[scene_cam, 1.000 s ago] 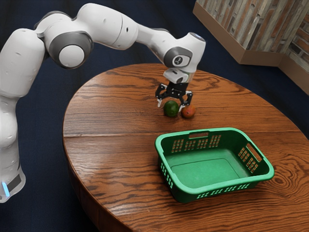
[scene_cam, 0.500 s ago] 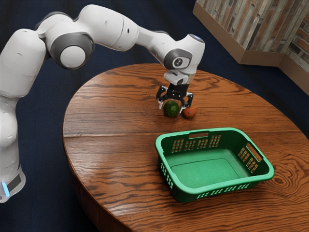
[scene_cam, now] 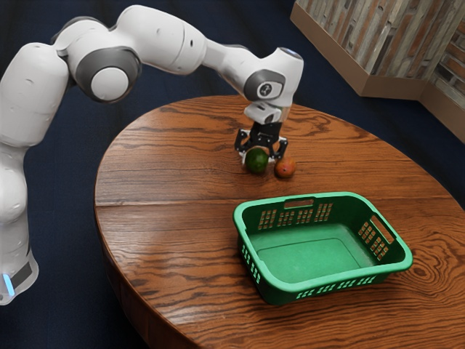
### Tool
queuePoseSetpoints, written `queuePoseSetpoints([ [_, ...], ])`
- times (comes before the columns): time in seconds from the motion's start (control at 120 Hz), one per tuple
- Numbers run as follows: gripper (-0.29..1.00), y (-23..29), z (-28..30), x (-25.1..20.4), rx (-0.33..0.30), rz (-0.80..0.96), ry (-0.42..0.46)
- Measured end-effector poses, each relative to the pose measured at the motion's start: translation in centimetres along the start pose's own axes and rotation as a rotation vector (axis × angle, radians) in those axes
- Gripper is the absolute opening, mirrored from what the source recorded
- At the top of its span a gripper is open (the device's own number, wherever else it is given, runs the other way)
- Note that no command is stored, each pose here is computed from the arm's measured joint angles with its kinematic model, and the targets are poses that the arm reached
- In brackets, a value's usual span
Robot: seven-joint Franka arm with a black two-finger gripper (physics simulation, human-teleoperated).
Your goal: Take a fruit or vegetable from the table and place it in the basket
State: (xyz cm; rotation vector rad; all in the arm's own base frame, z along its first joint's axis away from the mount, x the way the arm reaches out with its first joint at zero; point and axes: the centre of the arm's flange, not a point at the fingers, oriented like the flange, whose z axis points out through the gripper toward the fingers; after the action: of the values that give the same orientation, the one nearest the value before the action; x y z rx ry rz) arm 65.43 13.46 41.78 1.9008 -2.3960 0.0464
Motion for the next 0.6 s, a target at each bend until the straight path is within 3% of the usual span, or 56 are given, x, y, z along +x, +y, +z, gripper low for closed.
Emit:
queuePoseSetpoints([
  [0.375, 0.41, 2.2, -10.9, 3.1, 0.133, 0.010, -0.048],
  [0.6, 0.39, 2.9, -14.3, 8.3, 0.144, 0.021, -0.019],
])
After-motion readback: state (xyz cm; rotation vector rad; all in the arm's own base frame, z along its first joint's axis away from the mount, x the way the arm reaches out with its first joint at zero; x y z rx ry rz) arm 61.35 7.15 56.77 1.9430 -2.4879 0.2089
